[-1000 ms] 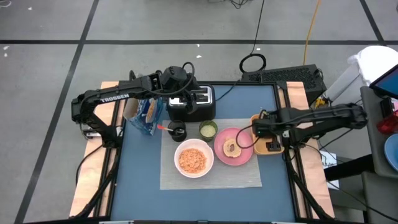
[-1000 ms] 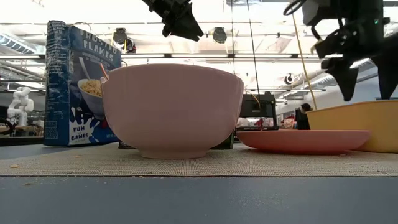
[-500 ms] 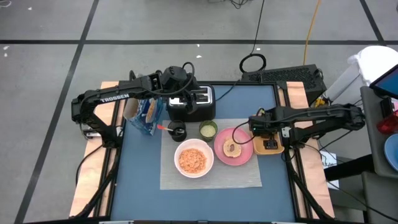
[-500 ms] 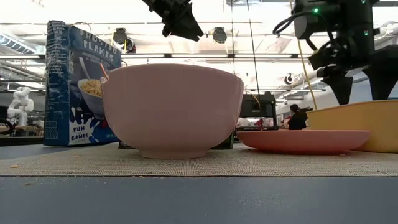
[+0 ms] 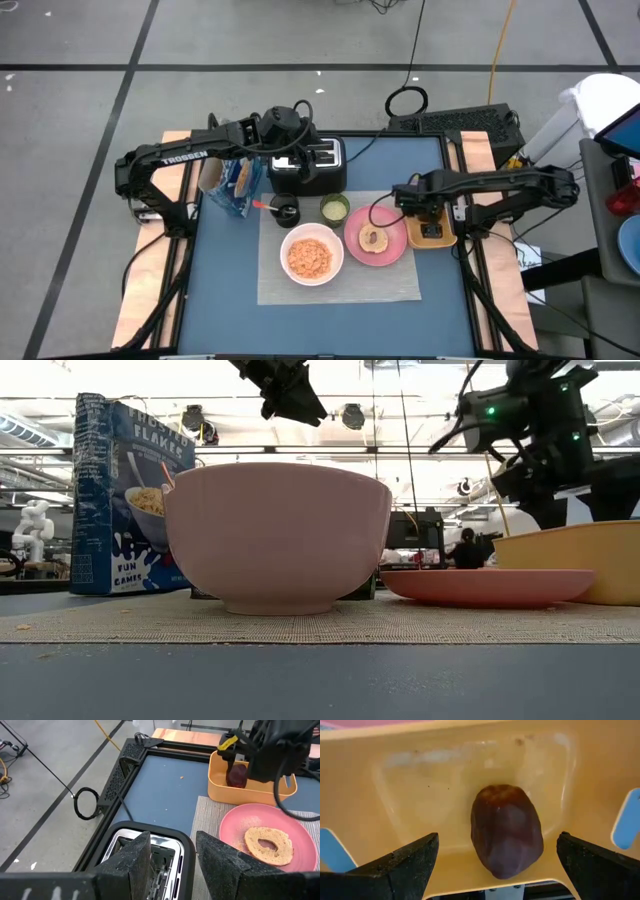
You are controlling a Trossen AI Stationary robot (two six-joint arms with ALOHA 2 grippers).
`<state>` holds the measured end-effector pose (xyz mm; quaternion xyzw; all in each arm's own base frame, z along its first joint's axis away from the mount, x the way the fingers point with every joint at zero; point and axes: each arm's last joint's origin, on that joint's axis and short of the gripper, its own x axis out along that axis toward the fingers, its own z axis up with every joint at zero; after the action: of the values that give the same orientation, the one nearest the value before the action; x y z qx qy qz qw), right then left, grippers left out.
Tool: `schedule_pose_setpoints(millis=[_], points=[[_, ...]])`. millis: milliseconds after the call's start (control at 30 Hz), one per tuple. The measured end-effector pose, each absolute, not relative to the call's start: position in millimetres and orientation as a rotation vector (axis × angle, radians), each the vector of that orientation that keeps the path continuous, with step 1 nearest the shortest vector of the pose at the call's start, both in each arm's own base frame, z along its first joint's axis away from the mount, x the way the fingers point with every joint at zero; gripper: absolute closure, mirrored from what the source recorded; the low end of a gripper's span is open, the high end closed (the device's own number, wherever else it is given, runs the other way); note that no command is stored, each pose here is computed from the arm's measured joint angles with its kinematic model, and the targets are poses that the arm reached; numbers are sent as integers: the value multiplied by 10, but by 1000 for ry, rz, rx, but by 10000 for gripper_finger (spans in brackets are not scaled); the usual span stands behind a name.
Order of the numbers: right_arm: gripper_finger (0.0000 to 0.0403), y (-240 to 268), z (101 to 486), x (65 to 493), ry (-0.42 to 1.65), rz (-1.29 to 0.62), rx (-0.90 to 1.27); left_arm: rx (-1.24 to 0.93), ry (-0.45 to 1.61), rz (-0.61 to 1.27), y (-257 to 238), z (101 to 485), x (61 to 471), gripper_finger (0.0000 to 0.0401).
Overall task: Arrange a breakfast setting
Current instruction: Put the apple on the top right of the gray mat
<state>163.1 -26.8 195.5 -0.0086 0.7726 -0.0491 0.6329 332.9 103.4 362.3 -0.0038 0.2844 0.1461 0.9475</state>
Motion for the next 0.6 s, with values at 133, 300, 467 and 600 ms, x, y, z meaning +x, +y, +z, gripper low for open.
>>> schedule_pose_setpoints(millis=[133,300,467,600], points=[[12,-275,1887,1672,1814,-108,-17,-7,579,297,1034,3623,3329,235],[12,-280,1828,1704,1854,-103,-15,-7,579,297,1033,3623,3329,235],[12,-282,1801,1717,1873,-96,-16,-7,579,297,1034,3623,3329,235],[12,-282,1792,1721,1878,-95,-15,-6,580,297,1033,3622,3330,235]])
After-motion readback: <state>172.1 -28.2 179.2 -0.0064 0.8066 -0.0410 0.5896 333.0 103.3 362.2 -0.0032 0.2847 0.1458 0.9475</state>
